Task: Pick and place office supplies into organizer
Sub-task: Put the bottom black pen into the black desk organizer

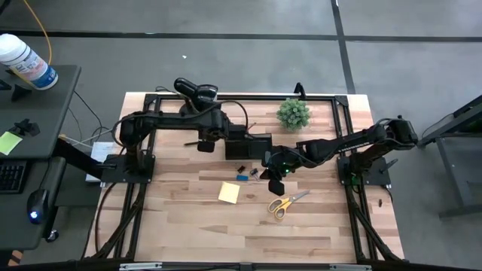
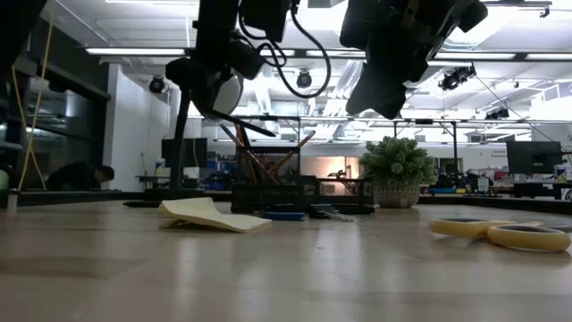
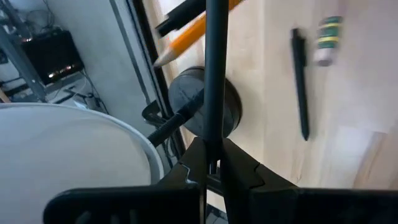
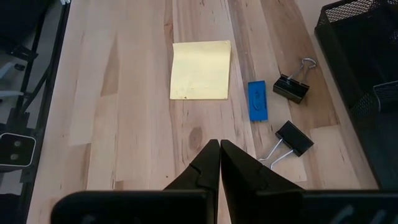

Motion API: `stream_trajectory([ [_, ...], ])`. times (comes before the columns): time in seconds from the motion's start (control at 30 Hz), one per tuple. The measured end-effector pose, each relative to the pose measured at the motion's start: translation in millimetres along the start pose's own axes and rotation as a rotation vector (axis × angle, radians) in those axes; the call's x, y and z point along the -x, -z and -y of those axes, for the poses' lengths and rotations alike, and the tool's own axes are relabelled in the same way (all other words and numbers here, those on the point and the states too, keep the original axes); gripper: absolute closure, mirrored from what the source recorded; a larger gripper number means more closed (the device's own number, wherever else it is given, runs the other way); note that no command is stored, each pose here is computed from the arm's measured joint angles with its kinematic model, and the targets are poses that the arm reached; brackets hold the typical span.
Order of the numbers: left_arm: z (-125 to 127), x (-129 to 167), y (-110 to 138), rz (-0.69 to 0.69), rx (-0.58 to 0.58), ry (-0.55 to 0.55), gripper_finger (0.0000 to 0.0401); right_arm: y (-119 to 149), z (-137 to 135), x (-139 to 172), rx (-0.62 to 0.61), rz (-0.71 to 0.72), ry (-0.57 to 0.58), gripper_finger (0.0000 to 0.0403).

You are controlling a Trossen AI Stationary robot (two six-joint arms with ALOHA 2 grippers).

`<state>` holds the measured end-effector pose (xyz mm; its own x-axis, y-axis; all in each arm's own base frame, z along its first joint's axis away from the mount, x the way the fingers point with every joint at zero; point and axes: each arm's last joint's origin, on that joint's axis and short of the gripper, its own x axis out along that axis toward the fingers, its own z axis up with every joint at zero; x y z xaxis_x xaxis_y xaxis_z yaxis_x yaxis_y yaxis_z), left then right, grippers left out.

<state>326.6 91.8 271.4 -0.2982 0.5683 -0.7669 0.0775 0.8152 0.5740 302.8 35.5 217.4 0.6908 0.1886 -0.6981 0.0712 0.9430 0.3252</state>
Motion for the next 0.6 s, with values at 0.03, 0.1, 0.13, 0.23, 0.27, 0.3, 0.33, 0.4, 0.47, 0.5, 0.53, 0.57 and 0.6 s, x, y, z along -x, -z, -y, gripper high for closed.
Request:
stream_trajectory([
  [0.03,-1.3,-1.0,0.2,-0.003,-0.001,0.000,0.0396,0.0,0.0,0.0,0.000,0.000,0.000,0.0392],
  [0.1,-2.6,-2.1,0.5,-0.006,-0.013,0.003,0.0396,0.0,0.0,0.0,0.000,0.000,0.000,0.0392],
  [0.13,-2.2,-1.8,0.5,-0.005,-0.025,0.005,0.0396,0.0,0.0,0.0,0.000,0.000,0.000,0.0392],
  [0.23,-0.1,-0.1,0.1,-0.001,-0.086,0.000,0.0396,0.0,0.0,0.0,0.000,0.000,0.000,0.0392],
  [0.27,1.3,1.2,-0.2,0.002,-0.103,-0.008,0.0396,0.0,0.0,0.0,0.000,0.000,0.000,0.0392],
  [0.3,1.6,1.5,-0.3,0.002,-0.112,-0.012,0.0396,0.0,0.0,0.0,0.001,0.000,0.000,0.0392],
  [0.33,1.1,1.2,-0.2,0.001,-0.116,-0.011,0.0396,0.0,0.0,0.0,0.001,0.000,0.000,0.0392],
  [0.4,1.3,1.3,-0.2,0.001,-0.117,-0.011,0.0396,0.0,0.0,0.0,0.001,0.001,0.001,0.0392],
  [0.47,1.3,1.2,-0.2,0.002,-0.115,-0.008,0.0396,-0.1,0.0,0.0,0.003,0.001,0.001,0.0392],
  [0.5,1.3,1.2,-0.2,0.002,-0.114,-0.007,0.0396,-0.2,0.0,0.0,0.004,0.002,0.001,0.0392],
  [0.53,1.4,1.1,-0.2,0.003,-0.113,-0.002,0.0396,-0.3,0.0,0.0,0.004,0.003,0.001,0.0392],
  [0.57,1.6,1.1,-0.3,0.004,-0.113,0.005,0.0396,-0.4,-0.1,0.0,0.006,0.004,0.001,0.0392],
  [0.6,1.8,1.1,-0.3,0.005,-0.113,0.012,0.0396,-0.5,-0.1,0.0,0.009,0.006,0.000,0.0392],
])
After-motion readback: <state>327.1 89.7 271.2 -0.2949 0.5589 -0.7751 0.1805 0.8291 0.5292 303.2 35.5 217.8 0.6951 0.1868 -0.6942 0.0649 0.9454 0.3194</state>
